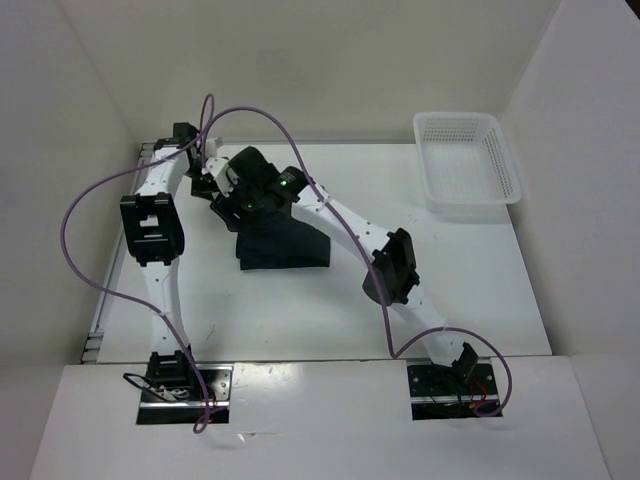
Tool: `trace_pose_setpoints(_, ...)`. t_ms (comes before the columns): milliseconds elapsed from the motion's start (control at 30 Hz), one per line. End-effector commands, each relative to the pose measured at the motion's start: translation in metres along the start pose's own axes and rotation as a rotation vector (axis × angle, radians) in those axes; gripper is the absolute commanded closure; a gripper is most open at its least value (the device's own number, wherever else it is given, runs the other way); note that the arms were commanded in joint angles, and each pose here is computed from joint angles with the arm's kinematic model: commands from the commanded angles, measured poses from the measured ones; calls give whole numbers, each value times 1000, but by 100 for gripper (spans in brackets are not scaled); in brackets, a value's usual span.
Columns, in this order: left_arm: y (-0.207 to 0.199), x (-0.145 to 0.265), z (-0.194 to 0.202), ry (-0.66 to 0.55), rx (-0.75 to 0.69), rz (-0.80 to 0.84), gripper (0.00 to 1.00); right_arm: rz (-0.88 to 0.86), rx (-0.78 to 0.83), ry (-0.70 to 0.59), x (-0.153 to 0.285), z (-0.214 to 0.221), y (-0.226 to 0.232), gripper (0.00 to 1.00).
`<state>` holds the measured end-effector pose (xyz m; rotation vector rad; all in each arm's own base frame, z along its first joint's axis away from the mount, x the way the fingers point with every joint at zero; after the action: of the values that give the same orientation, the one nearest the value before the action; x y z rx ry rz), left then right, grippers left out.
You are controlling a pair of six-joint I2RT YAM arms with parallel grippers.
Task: Fold and stack the shorts
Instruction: Fold the shorts
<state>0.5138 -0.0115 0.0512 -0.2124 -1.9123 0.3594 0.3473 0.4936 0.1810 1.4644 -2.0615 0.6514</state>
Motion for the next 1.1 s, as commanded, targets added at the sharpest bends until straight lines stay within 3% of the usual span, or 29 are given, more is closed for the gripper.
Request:
trace_pose_setpoints(0,-5,59,-43,-158,-62,-59,26,74,6,-120,41,-46,-3,32)
trace_pose_setpoints(67,-20,98,-53,-231,-86,-55,25,165,16,-122,63,-49,-15,32)
trace_pose_setpoints(100,-22,103,-46,-224,-84,-55,25,208,11,-29,59,-19,-19,32)
trace_pose_setpoints(133,-36,128,-45,-260,-101,-22,25,235,13,-20,65,-12,-27,32)
trace_pose_setpoints(167,-46,133,-36,-244,-107,2,26,253,29,-39,91,-16,-25,32)
trace_pose_setpoints(200,-51,124,-15,-184,-98,26,27,246,19,57,85,25,-25,32)
trace_pose_setpoints(267,-74,126,20,-84,-96,98,28,260,23,121,103,64,-28,32)
trace_pose_setpoints(333,-78,106,70,87,-54,120,28,286,44,168,111,89,-30,31)
trace_pose_setpoints(467,-83,83,124,226,-39,141,25,288,72,238,104,145,-24,28)
trace_pose_setpoints(700,-96,46,144,283,-91,153,23,273,15,280,74,199,-27,29)
trace_pose_setpoints(833,-93,31,149,311,-110,117,42,263,-30,277,50,210,-25,38)
trace_pose_setpoints(867,-93,31,149,312,-110,117,53,297,-36,284,48,212,-31,41)
trace_pose_setpoints(1000,-87,28,162,339,-100,102,73,383,-80,275,43,215,-47,65)
trace_pose_setpoints(1067,-86,27,165,347,-97,100,77,397,-90,311,40,228,-47,74)
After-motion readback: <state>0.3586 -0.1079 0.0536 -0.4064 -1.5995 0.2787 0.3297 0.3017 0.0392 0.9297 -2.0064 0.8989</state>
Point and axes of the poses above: each gripper's point midway between its finger pads, its own x axis back along the fingers, its own y axis along the line the jaws close on, z = x × y, the point moved 1 cm from there along x, back along the fingers, and after that the axes turned 7 degrees about x, right-handed, at the moved point
